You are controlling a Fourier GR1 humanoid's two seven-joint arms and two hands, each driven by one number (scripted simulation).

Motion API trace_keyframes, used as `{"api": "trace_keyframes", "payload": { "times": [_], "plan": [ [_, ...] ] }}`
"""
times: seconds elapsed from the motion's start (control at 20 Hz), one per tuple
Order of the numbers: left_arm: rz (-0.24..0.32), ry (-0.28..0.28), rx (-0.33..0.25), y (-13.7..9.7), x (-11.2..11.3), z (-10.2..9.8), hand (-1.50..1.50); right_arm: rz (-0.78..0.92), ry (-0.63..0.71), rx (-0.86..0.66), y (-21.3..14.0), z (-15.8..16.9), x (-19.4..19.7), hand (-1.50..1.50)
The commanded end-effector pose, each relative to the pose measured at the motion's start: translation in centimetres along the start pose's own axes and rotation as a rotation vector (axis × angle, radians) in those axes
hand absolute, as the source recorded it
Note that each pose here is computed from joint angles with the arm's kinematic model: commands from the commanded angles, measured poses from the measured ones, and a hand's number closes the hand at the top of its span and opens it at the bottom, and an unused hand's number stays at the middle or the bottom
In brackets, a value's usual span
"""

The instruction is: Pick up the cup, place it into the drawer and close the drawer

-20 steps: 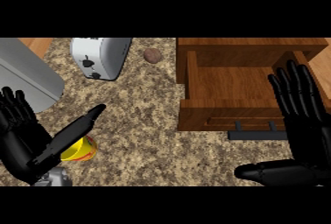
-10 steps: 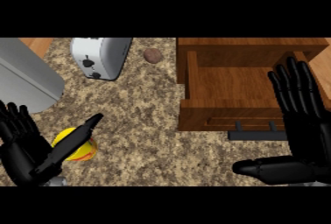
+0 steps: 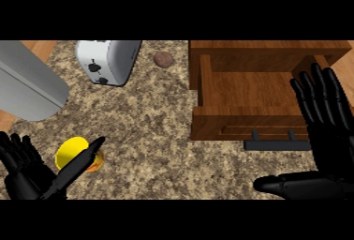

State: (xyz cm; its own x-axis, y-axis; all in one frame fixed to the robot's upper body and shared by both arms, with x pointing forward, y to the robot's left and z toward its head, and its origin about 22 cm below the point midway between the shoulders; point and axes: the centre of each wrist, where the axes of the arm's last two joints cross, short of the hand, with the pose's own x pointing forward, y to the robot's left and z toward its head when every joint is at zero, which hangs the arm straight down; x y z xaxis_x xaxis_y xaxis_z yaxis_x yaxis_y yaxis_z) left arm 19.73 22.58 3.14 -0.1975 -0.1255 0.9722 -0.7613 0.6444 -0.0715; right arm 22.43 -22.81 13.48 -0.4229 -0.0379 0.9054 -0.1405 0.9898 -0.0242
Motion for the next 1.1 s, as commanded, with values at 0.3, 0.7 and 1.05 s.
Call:
{"api": "trace_keyframes", "payload": {
  "times": [0.3,0.7,1.05],
  "plan": [
    [-0.031,0.046,0.019,2.1,-6.2,1.2,-1.50,-0.002,-0.005,0.024,-0.3,-0.3,-0.2,-1.50],
    [-0.002,0.070,0.032,3.8,-10.1,0.5,-1.50,-0.005,-0.006,0.025,-1.7,-0.5,-0.2,-1.50],
    [-0.004,0.061,0.053,3.9,-12.3,2.2,-1.50,0.002,-0.009,0.030,-0.4,-0.7,-0.5,-1.50]
  ]
}}
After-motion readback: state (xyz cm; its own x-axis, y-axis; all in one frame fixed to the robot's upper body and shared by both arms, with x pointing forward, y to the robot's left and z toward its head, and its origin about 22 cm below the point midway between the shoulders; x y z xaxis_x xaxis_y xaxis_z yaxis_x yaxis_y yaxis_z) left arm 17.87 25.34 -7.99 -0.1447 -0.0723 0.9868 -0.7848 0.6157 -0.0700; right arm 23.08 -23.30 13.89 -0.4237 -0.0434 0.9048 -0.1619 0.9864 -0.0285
